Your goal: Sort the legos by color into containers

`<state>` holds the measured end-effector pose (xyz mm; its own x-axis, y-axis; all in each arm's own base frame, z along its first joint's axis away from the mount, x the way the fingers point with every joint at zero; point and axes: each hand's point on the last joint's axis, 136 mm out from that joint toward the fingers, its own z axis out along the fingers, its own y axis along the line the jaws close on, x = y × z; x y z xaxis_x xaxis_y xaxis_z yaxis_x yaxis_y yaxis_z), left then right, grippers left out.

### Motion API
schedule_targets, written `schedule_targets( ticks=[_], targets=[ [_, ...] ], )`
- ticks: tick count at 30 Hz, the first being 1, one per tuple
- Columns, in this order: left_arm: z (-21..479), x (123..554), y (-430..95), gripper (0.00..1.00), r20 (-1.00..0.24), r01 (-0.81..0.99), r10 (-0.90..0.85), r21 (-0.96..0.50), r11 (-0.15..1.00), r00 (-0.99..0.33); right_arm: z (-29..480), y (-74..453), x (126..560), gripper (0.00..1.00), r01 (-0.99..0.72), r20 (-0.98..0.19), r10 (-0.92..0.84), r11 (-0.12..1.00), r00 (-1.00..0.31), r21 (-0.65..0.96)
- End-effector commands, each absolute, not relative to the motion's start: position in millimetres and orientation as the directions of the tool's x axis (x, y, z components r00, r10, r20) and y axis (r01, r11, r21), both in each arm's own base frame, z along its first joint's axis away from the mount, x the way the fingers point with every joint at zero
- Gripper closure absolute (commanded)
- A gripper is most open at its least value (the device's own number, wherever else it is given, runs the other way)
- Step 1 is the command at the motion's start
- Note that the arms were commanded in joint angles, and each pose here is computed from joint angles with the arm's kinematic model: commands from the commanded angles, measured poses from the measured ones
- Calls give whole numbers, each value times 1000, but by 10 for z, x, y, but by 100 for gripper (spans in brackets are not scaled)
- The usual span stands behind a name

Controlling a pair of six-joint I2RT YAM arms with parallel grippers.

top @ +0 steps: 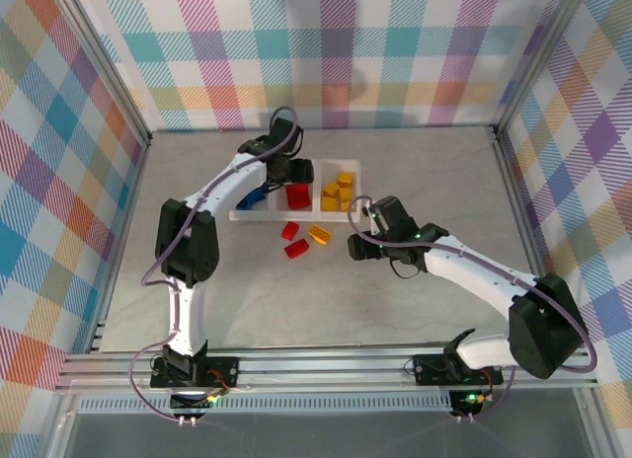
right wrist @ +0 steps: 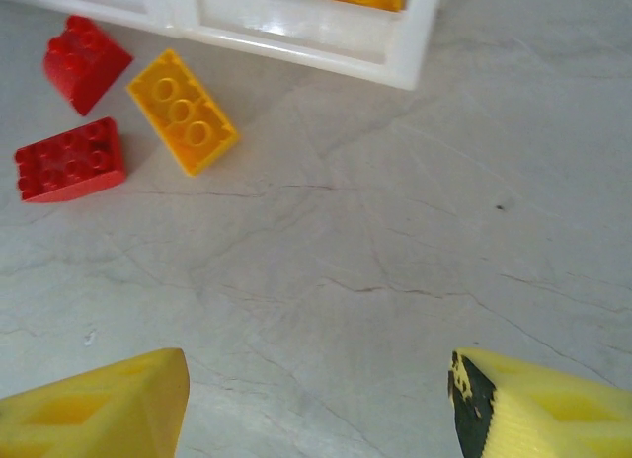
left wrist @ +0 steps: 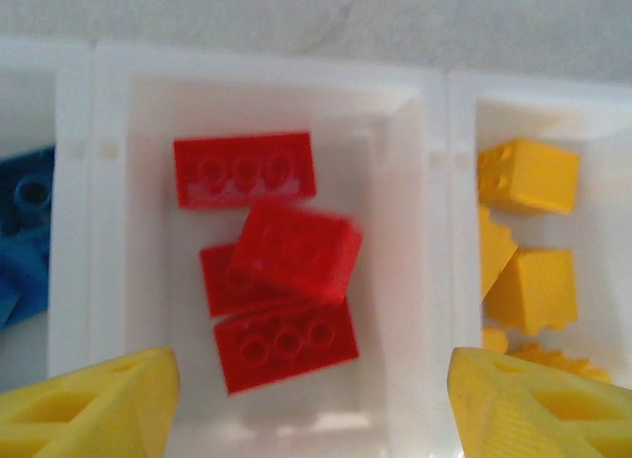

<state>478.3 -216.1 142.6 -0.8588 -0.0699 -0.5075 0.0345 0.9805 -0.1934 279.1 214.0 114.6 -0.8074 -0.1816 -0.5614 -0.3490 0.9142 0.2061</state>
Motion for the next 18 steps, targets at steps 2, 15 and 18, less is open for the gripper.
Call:
schedule_targets(
  ticks=[2, 15, 18],
  targets=[
    [1807, 4450, -1927, 28, -546, 2, -106, -192, 981, -831, 1194, 2468, 2865, 30, -457, -612, -254, 867, -749, 200],
    [1741, 3151, -1419, 27, -493, -140, -318, -364, 921, -809, 845, 2966, 3156, 31, -591, -591, -414, 795, -692, 134],
    [1867, 3099, -1346, 27, -512, -142, -314, -347, 927, -800, 766, 3026, 3201, 31, -598, -581, -426, 791, -693, 133]
  ],
)
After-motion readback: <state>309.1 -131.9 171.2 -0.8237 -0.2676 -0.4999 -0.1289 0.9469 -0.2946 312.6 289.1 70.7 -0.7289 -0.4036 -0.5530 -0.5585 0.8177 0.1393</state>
